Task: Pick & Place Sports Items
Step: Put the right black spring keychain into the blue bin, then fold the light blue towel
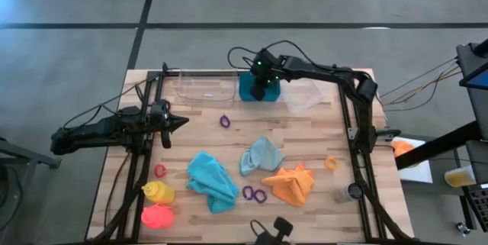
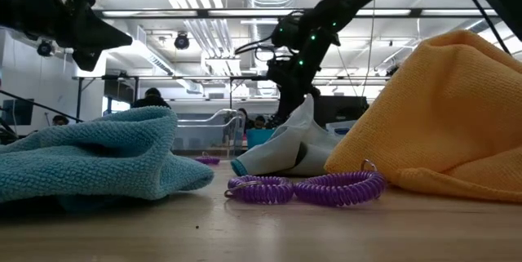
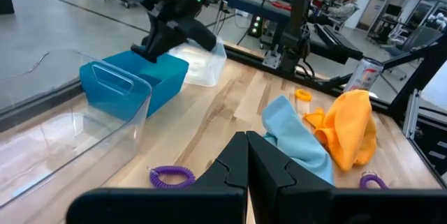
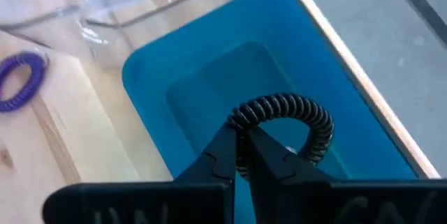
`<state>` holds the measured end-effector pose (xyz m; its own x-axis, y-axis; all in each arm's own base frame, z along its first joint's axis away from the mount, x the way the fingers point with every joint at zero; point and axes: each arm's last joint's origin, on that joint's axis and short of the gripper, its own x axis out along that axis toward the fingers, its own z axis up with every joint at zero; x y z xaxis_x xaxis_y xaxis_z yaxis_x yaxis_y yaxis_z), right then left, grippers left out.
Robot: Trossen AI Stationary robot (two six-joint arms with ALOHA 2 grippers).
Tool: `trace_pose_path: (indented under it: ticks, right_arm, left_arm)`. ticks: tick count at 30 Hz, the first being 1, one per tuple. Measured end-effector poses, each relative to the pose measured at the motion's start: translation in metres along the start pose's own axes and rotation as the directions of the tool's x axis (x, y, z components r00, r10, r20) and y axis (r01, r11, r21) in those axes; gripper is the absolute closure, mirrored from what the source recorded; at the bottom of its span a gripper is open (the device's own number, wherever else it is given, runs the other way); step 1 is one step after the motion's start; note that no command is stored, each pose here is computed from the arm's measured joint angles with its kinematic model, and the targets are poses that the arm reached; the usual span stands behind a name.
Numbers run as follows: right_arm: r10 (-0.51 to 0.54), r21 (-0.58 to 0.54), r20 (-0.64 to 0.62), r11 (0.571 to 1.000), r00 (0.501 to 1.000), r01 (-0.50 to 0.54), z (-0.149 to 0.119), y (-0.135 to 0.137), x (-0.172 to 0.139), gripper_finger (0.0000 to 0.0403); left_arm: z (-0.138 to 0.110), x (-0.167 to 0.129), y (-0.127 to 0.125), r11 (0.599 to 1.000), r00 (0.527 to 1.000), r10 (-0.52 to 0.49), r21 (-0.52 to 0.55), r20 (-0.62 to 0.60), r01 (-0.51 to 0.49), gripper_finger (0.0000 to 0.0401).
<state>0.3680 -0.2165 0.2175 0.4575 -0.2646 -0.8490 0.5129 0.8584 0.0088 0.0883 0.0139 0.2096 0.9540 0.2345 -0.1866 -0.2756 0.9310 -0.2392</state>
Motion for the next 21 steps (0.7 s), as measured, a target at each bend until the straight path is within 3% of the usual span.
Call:
trace_pose_path:
  ticks: [5, 17, 21]
  right_arm:
    - [0.005, -0.067, -0.01, 0.998, 1.0, -0.006, -0.001, 0.002, -0.001, 0.0356]
    - [0.004, -0.053, 0.025, 0.999, 1.0, -0.003, 0.002, 0.004, -0.036, 0.017]
    - [0.091, -0.117, -0.028, 0.989, 0.995, -0.093, -0.004, 0.012, -0.058, 0.0134]
  left_arm:
    - [0.0, 0.0, 0.0, 1.0, 1.0, 0.0, 0.0, 0.0, 0.0, 0.04]
    - [0.0, 0.0, 0.0, 1.0, 1.0, 0.001, 0.001, -0.002, -0.001, 0.04]
    - [-0.001, 0.0, 0.0, 1.0, 1.0, 0.003, 0.003, -0.013, -0.003, 0.04]
